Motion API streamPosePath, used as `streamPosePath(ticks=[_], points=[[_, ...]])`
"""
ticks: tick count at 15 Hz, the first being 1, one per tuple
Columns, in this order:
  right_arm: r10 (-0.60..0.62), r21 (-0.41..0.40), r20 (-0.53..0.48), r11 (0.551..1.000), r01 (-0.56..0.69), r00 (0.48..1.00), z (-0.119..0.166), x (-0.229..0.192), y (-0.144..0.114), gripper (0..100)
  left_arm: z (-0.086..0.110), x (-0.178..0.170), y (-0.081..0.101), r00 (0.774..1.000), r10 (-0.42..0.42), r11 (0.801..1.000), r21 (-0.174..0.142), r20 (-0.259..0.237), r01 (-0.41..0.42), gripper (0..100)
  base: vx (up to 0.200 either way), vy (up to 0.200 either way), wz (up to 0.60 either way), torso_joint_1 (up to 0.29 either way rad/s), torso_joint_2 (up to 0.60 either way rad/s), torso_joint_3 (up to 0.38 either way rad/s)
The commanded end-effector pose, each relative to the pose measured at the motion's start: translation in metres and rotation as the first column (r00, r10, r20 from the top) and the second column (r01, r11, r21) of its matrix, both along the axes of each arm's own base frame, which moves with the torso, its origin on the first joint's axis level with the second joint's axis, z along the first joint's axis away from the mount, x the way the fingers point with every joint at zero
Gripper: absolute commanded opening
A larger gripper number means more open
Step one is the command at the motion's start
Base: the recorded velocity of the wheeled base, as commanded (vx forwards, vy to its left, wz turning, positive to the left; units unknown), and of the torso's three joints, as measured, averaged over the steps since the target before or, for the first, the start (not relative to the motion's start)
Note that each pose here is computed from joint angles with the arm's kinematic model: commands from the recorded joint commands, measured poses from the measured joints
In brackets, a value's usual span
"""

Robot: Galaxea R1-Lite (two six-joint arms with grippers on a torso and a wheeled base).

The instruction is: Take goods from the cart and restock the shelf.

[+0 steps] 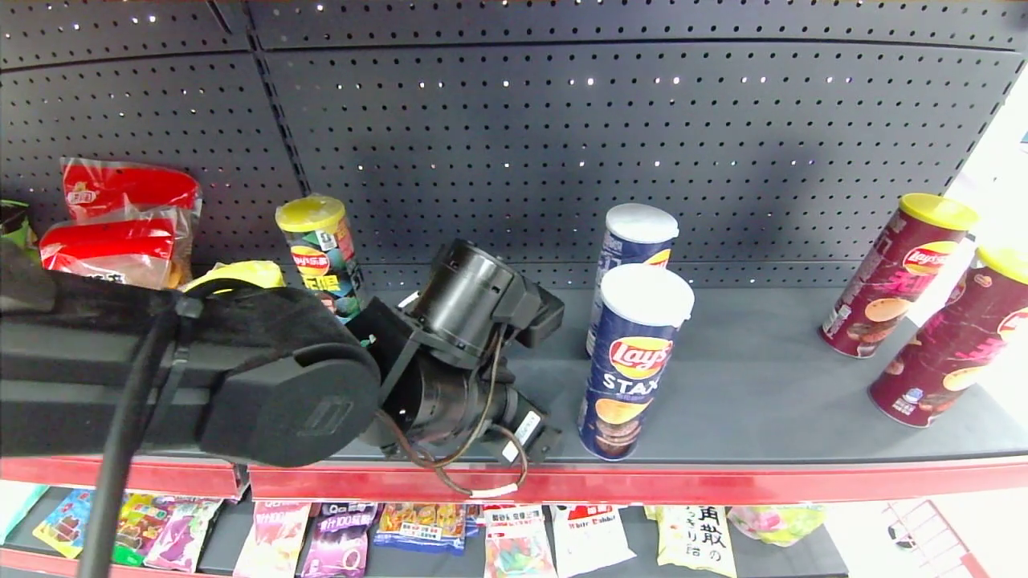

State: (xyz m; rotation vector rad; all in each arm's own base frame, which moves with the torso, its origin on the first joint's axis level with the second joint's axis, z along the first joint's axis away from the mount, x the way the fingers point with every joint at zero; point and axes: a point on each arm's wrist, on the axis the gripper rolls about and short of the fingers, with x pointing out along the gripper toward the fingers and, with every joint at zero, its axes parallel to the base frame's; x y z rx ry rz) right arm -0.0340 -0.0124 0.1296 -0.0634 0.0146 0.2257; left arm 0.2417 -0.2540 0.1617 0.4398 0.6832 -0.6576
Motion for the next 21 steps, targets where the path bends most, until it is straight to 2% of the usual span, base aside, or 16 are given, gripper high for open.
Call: streamPosePath(ticks=[1, 8, 21], points=[[-0.001, -0.002, -0.004, 1.0, 0.001, 1.0, -0.001, 0.0, 0.0, 100, -0.006, 0.008, -0.008, 1.0, 0.003, 1.0, 0.006, -0.003, -0.002, 100, 0.0, 0.0, 0.0, 0.0, 0.0, 0.0], [-0.003, -0.001, -0.003, 1.0, 0.003, 1.0, -0.001, 0.0, 0.0, 100, -0.011, 0.013, -0.011, 1.0, 0.01, 1.0, 0.022, -0.001, -0.01, 100, 0.0, 0.0, 0.0, 0.0, 0.0, 0.0], [-0.003, 0.002, 0.003, 1.0, 0.003, 1.0, -0.001, 0.0, 0.0, 100, -0.012, 0.023, -0.024, 1.0, 0.005, 1.0, 0.01, 0.013, -0.006, 100, 0.0, 0.0, 0.0, 0.0, 0.0, 0.0]])
